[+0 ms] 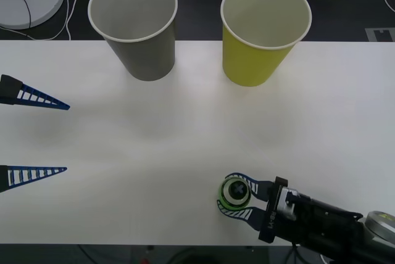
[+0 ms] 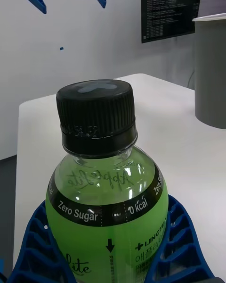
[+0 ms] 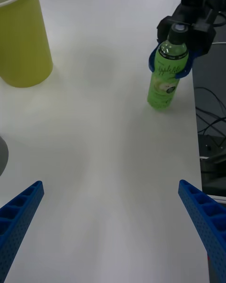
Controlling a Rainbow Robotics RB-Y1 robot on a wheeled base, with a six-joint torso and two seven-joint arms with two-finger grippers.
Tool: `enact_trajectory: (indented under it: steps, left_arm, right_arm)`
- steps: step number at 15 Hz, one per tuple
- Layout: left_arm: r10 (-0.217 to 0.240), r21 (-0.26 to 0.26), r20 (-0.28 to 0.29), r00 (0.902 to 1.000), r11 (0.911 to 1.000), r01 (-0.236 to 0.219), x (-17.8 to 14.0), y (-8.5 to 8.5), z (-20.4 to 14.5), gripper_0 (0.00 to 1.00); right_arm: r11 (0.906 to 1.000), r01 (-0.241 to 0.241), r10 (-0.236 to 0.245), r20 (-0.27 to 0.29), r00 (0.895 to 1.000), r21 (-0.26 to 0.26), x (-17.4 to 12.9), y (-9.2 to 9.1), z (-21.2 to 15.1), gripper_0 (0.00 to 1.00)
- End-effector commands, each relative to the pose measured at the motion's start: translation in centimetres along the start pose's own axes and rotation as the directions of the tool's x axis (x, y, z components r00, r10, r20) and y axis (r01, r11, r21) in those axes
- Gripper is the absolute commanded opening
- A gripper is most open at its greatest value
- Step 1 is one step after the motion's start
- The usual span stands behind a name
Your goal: Put the can into the green bin and the plastic bottle into the gray bin
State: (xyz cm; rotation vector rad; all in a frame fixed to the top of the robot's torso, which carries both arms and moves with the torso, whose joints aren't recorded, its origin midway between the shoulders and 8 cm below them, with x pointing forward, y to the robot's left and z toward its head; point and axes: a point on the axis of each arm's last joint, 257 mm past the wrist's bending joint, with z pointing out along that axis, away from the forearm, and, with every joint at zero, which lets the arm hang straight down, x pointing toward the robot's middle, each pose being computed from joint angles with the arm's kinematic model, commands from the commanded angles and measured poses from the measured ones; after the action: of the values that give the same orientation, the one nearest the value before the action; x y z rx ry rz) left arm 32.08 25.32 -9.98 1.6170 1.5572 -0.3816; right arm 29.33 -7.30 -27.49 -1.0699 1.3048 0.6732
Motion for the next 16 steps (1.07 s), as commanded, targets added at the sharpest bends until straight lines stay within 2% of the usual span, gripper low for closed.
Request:
enact_trajectory:
  steps: [1, 4, 6, 8, 10, 16]
  left_arm:
    - [0.000, 0.000, 0.000, 1.0000, 1.0000, 0.000, 0.0, 0.0, 0.0, 1.00]
    - [0.000, 0.000, 0.000, 1.0000, 1.0000, 0.000, 0.0, 0.0, 0.0, 1.00]
    - [0.000, 0.000, 0.000, 1.0000, 1.0000, 0.000, 0.0, 0.0, 0.0, 1.00]
    - [0.000, 0.000, 0.000, 1.0000, 1.0000, 0.000, 0.0, 0.0, 0.0, 1.00]
    - [0.000, 0.000, 0.000, 1.0000, 1.0000, 0.000, 0.0, 0.0, 0.0, 1.00]
    - [0.000, 0.000, 0.000, 1.0000, 1.0000, 0.000, 0.0, 0.0, 0.0, 1.00]
  right_arm:
    - [0.9995, 0.006, -0.006, -0.024, 1.000, 0.032, -1.5, -0.7, -0.4, 0.00]
    - [0.9969, -0.027, 0.031, -0.046, 0.998, 0.074, -2.6, -1.3, -0.5, 0.00]
    - [0.9920, -0.059, 0.066, -0.059, 0.996, 0.112, -3.8, -1.9, -0.4, 0.00]
    - [0.9843, -0.086, 0.099, -0.080, 0.992, 0.154, -4.8, -2.3, -0.4, 0.00]
    - [0.9726, -0.118, 0.140, -0.102, 0.985, 0.200, -6.0, -2.8, -0.4, 0.00]
    - [0.9477, -0.147, 0.192, -0.138, 0.972, 0.283, -8.6, -4.1, -0.2, 0.00]
